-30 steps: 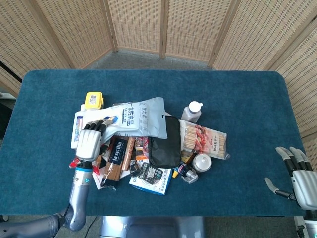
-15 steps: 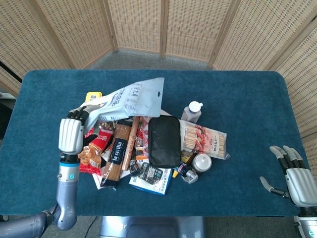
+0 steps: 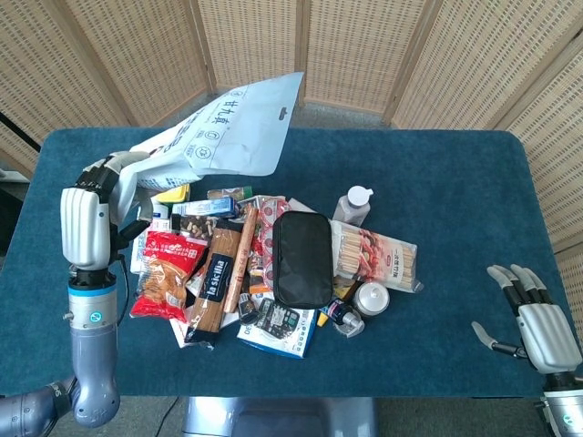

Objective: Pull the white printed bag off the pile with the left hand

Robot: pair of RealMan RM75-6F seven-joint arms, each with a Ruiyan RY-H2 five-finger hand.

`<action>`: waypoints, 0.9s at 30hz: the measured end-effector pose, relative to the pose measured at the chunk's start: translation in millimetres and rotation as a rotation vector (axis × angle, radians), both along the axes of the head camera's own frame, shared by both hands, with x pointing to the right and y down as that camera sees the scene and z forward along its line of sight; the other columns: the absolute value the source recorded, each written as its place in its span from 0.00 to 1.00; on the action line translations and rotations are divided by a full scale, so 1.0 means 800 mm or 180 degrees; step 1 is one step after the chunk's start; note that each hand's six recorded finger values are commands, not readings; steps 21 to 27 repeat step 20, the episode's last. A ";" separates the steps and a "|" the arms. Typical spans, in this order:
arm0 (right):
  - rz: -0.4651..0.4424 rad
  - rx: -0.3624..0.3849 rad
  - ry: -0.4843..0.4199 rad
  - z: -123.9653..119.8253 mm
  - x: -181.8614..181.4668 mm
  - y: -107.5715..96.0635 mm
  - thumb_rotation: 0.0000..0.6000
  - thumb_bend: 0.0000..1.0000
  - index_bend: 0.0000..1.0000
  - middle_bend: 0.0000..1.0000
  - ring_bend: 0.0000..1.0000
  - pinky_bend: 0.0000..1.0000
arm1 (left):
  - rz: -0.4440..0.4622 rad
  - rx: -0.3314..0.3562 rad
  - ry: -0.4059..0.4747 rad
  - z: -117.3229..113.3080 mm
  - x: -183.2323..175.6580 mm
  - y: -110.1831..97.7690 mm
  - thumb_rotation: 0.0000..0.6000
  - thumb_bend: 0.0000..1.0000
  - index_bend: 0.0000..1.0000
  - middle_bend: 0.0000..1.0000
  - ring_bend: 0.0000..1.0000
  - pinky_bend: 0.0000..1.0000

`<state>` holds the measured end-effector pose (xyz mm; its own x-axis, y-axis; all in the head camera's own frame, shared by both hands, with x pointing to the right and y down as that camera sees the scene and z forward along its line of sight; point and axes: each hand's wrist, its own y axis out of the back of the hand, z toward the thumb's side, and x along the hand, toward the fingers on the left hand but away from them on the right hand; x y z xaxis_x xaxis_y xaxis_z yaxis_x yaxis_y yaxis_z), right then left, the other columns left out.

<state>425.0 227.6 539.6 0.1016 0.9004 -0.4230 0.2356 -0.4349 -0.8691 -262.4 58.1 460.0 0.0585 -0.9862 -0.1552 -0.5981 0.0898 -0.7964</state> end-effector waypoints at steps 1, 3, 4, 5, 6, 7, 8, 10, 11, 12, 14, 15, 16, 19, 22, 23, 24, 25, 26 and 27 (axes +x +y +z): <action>-0.0005 -0.0007 -0.0007 0.001 0.001 0.000 0.73 0.33 0.00 0.00 0.01 0.00 | -0.0012 -0.0003 0.0006 -0.002 0.000 0.001 1.00 0.81 0.85 0.85 1.00 1.00; -0.0032 -0.0029 -0.0023 0.003 0.004 -0.002 0.73 0.33 0.00 0.00 0.01 0.00 | -0.0050 -0.0002 0.0006 -0.005 -0.002 0.004 1.00 0.81 0.85 0.85 1.00 1.00; -0.0048 -0.0043 -0.0032 0.004 0.005 -0.003 0.73 0.33 0.00 0.00 0.01 0.00 | -0.0067 0.0002 0.0001 -0.006 -0.003 0.005 1.00 0.81 0.85 0.85 1.00 1.00; -0.0065 -0.0057 -0.0041 0.005 0.006 -0.004 0.74 0.33 0.00 0.00 0.01 0.00 | -0.0084 0.0007 -0.0006 -0.008 -0.004 0.007 1.00 0.81 0.85 0.85 1.00 1.00; -0.0087 -0.0078 -0.0052 0.007 0.008 -0.005 0.73 0.33 0.00 0.00 0.01 0.00 | -0.0106 0.0015 -0.0018 -0.010 -0.005 0.009 1.00 0.81 0.85 0.85 1.00 1.00; -0.0105 -0.0095 -0.0057 0.008 0.009 -0.007 0.73 0.33 0.00 0.00 0.01 0.00 | -0.0122 0.0022 -0.0024 -0.012 -0.006 0.011 1.00 0.81 0.85 0.85 1.00 1.00; -0.0124 -0.0108 -0.0061 0.009 0.011 -0.008 0.73 0.32 0.00 0.00 0.01 0.00 | -0.0135 0.0027 -0.0022 -0.014 -0.007 0.013 1.00 0.81 0.85 0.85 1.00 1.00; -0.0175 -0.0120 -0.0072 0.011 0.011 -0.012 0.73 0.33 0.00 0.00 0.01 0.00 | -0.0144 0.0033 -0.0006 -0.018 -0.008 0.015 1.00 0.81 0.85 0.85 1.00 1.00; -0.0193 -0.0118 -0.0074 0.011 0.011 -0.013 0.73 0.33 0.00 0.00 0.01 0.00 | -0.0146 0.0039 -0.0006 -0.019 -0.009 0.015 1.00 0.81 0.85 0.85 1.00 1.00; -0.0209 -0.0109 -0.0070 0.012 0.009 -0.014 0.73 0.33 0.00 0.00 0.01 0.00 | -0.0146 0.0044 -0.0011 -0.020 -0.011 0.015 1.00 0.81 0.85 0.85 1.00 1.00; -0.0216 -0.0091 -0.0070 0.014 0.006 -0.015 0.73 0.33 0.00 0.00 0.01 0.00 | -0.0138 0.0044 0.0007 -0.020 -0.012 0.015 1.00 0.81 0.85 0.85 1.00 1.00; -0.0208 -0.0077 -0.0079 0.014 0.004 -0.015 0.73 0.33 0.00 0.00 0.01 0.00 | -0.0133 0.0043 0.0018 -0.020 -0.013 0.015 1.00 0.81 0.85 0.85 1.00 1.00; -0.0200 -0.0066 -0.0089 0.014 0.003 -0.015 0.73 0.33 0.00 0.00 0.01 0.00 | -0.0129 0.0044 0.0030 -0.020 -0.014 0.015 1.00 0.81 0.85 0.85 1.00 1.00; -0.0195 -0.0043 -0.0076 0.013 0.001 -0.015 0.73 0.33 0.00 0.00 0.01 0.00 | -0.0123 0.0052 0.0039 -0.018 -0.015 0.013 1.00 0.81 0.85 0.85 1.00 1.00; -0.0190 -0.0038 -0.0070 0.013 0.001 -0.015 0.72 0.33 0.00 0.00 0.01 0.00 | -0.0119 0.0054 0.0040 -0.017 -0.015 0.012 1.00 0.81 0.85 0.85 1.00 1.00; -0.0190 -0.0038 -0.0070 0.013 0.001 -0.015 0.72 0.33 0.00 0.00 0.01 0.00 | -0.0119 0.0054 0.0040 -0.017 -0.015 0.012 1.00 0.81 0.85 0.85 1.00 1.00; -0.0190 -0.0038 -0.0070 0.013 0.001 -0.015 0.72 0.33 0.00 0.00 0.01 0.00 | -0.0119 0.0054 0.0040 -0.017 -0.015 0.012 1.00 0.81 0.85 0.85 1.00 1.00; -0.0190 -0.0038 -0.0070 0.013 0.001 -0.015 0.72 0.33 0.00 0.00 0.01 0.00 | -0.0119 0.0054 0.0040 -0.017 -0.015 0.012 1.00 0.81 0.85 0.85 1.00 1.00; -0.0190 -0.0038 -0.0070 0.013 0.001 -0.015 0.72 0.33 0.00 0.00 0.01 0.00 | -0.0119 0.0054 0.0040 -0.017 -0.015 0.012 1.00 0.81 0.85 0.85 1.00 1.00; -0.0190 -0.0038 -0.0070 0.013 0.001 -0.015 0.72 0.33 0.00 0.00 0.01 0.00 | -0.0119 0.0054 0.0040 -0.017 -0.015 0.012 1.00 0.81 0.85 0.85 1.00 1.00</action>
